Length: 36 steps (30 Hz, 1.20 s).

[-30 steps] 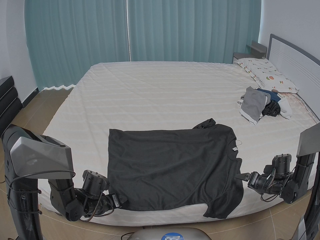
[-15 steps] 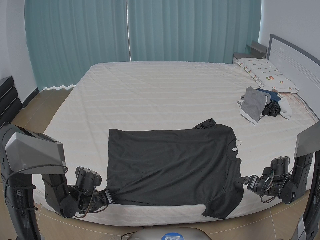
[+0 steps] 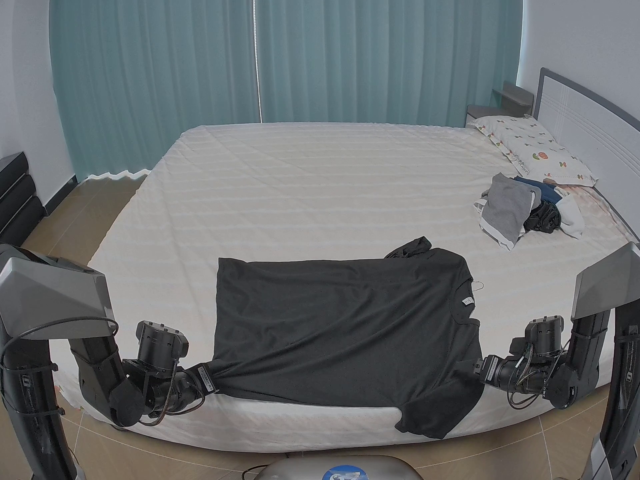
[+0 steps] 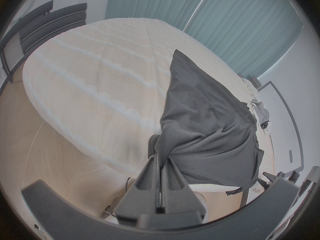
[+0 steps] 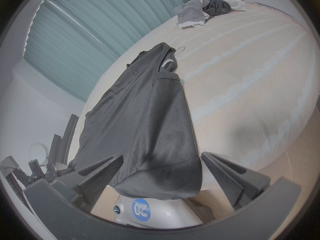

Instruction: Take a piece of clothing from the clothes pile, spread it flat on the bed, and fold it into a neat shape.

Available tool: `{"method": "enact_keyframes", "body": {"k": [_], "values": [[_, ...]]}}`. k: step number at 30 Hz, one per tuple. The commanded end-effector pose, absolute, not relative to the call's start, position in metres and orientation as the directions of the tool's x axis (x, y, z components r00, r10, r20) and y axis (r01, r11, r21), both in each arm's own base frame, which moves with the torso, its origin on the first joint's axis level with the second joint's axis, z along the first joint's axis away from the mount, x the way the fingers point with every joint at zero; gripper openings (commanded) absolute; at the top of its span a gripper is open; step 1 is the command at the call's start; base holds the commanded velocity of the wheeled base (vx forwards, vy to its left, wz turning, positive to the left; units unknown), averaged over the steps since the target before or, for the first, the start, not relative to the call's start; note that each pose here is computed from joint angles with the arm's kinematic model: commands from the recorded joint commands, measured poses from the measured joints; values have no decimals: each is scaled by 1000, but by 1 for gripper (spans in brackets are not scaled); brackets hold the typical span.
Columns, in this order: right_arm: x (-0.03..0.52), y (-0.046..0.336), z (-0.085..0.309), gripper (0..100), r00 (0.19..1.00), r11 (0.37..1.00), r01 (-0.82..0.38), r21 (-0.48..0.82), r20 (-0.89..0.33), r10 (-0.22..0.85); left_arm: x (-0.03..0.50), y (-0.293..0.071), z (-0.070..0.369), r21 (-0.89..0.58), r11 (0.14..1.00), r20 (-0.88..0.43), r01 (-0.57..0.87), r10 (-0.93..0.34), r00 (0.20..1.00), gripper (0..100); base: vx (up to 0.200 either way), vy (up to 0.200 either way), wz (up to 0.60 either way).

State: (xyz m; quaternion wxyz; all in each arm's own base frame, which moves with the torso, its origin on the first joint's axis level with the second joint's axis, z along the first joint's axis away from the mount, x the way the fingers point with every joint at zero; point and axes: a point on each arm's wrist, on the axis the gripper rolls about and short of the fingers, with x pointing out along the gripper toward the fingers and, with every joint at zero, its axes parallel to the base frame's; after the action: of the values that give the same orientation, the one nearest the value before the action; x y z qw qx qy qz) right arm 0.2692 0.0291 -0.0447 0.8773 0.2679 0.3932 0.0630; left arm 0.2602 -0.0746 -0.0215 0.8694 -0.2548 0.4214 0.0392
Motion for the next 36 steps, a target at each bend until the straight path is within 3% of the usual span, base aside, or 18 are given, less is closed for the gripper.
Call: {"method": "enact_keyframes", "body": {"k": [1,17,30,36], "values": [[269,30,-52,0,669,856,104,507,-672,317,260,-75,-22,-409,867,-754,-284,-146,641,0,0,0,0],[244,6,-41,0,666,898,142,416,-711,224,257,-76,-24,-402,872,-764,-278,-151,628,0,0,0,0],[206,-4,-42,0,575,970,110,218,-810,117,246,-84,-28,-352,895,-818,-273,-152,555,0,0,0,0],[201,-4,-50,0,537,978,100,185,-837,104,244,-84,-29,-331,903,-836,-275,-146,529,0,0,0,0]]}}
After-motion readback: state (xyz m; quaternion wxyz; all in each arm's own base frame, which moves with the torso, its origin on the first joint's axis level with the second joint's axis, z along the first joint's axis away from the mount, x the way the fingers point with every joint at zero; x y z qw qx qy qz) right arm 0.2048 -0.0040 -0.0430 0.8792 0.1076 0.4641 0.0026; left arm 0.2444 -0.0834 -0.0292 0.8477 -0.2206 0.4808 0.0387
